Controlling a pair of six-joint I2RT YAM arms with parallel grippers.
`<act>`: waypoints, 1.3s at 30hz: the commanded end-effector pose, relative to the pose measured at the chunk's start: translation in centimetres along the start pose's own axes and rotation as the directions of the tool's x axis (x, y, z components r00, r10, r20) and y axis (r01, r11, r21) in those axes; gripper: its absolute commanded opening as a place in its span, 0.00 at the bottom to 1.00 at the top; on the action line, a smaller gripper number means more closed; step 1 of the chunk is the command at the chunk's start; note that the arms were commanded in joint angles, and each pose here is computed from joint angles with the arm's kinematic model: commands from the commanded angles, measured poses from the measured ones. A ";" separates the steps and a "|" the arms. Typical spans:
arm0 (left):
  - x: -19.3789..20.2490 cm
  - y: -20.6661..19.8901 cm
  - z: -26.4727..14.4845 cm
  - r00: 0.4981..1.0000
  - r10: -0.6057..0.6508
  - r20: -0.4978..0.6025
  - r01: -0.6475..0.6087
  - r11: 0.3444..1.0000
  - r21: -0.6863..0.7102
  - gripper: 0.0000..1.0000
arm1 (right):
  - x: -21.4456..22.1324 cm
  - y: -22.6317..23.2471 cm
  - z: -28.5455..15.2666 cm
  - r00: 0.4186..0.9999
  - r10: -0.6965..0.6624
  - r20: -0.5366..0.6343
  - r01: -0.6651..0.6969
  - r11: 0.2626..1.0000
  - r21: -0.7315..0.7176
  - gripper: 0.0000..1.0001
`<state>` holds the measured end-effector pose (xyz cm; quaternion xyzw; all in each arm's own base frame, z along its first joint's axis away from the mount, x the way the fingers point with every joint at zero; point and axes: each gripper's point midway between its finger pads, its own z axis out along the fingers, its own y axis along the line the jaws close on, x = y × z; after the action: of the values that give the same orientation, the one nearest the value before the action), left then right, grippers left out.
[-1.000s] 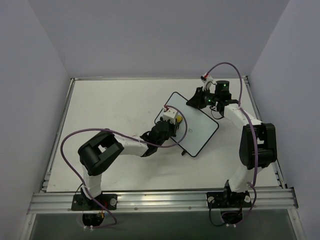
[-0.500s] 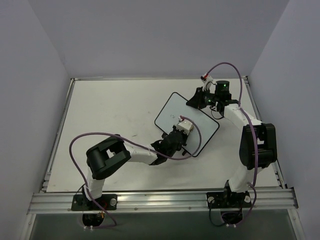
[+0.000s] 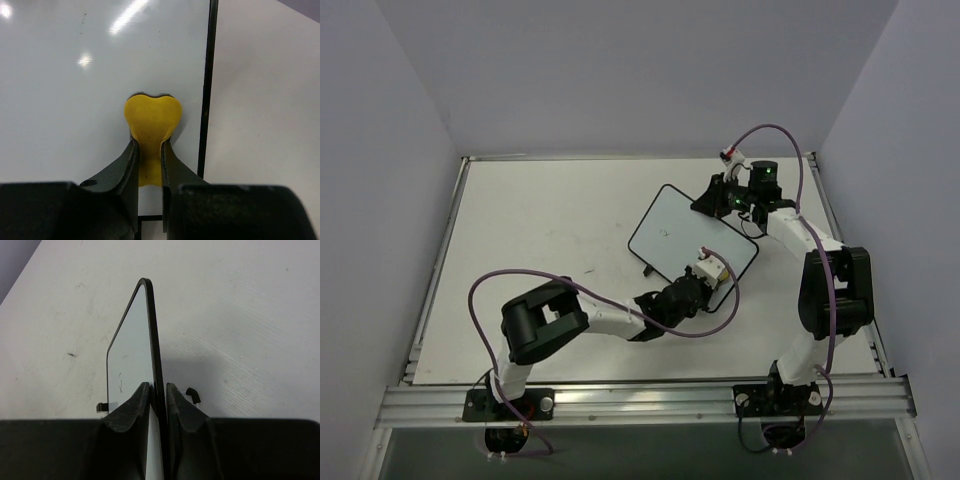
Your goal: Erase the whiteboard
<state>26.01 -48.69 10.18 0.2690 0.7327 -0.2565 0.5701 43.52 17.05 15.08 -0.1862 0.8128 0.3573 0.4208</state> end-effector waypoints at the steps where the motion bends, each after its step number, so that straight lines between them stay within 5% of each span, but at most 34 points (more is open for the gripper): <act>1: 5.3 5.7 1.0 0.982 0.014 -0.191 -0.034 0.994 -0.101 0.02 | 1.0 2.9 0.1 0.999 0.018 -0.049 -0.020 0.999 -0.048 0.00; 20: 6.2 21.1 0.3 0.964 -0.183 -0.195 0.076 0.887 -0.456 0.02 | 1.3 3.0 0.1 0.999 0.010 -0.051 -0.013 0.998 -0.054 0.00; 27: 6.2 23.4 -0.2 0.953 -0.229 -0.199 0.094 0.848 -0.522 0.02 | 1.3 3.1 0.1 0.999 0.007 -0.050 -0.010 0.998 -0.056 0.00; 39: 3.3 22.7 -0.8 0.974 -0.189 -0.125 0.109 0.873 -0.475 0.02 | 1.3 3.1 0.1 0.999 0.004 -0.048 -0.007 0.999 -0.053 0.00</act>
<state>42.40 -30.17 6.25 0.0555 0.8304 -0.0708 0.5499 43.67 17.11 15.02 -0.1702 0.8212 0.3427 0.4234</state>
